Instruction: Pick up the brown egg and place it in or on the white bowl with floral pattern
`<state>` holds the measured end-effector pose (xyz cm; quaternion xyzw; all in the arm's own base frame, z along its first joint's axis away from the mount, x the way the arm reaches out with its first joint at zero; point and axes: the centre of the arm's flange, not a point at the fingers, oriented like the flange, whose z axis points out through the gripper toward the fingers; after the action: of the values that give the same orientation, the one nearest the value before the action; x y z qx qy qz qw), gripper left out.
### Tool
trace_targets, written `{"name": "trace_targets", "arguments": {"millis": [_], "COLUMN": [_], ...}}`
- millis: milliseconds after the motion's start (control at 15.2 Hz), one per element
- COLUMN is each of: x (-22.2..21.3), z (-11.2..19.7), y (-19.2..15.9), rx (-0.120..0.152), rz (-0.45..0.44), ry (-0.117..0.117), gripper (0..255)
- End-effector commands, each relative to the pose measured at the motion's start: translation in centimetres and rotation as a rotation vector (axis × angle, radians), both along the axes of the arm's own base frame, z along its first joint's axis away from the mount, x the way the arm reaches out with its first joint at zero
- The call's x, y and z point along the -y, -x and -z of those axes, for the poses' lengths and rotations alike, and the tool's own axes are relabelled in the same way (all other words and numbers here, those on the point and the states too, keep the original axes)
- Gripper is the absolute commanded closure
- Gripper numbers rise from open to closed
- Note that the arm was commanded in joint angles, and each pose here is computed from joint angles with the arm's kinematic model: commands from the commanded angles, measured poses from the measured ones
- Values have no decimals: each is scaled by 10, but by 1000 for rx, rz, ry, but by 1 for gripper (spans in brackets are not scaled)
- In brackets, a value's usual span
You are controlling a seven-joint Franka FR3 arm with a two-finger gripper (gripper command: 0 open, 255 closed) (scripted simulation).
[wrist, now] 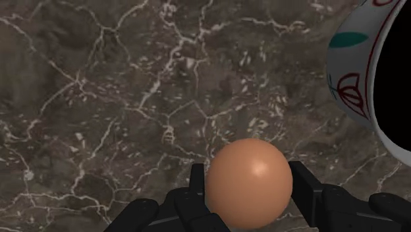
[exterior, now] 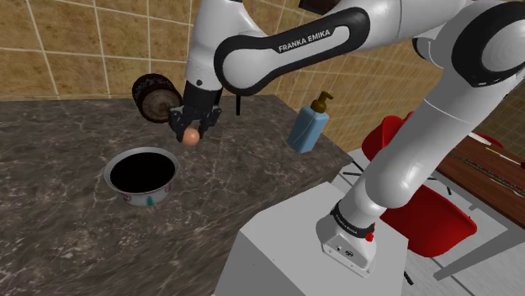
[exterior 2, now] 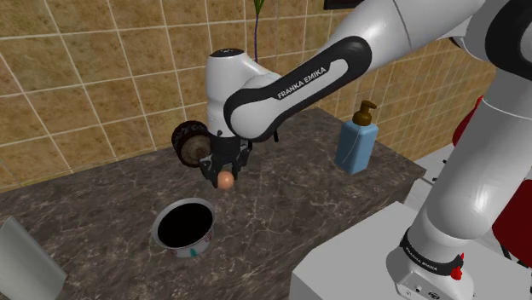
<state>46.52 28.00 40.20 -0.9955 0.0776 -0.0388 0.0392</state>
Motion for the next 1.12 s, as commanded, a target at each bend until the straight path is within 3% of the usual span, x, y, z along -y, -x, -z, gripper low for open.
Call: {"name": "trace_targets", "arguments": {"millis": [0,1056], "x": [-1,-1], "z": [-10,-95], "y": [1,1], "rx": [0,0], "rz": [0,0], "ry": [0,0], "gripper": [255,255]}}
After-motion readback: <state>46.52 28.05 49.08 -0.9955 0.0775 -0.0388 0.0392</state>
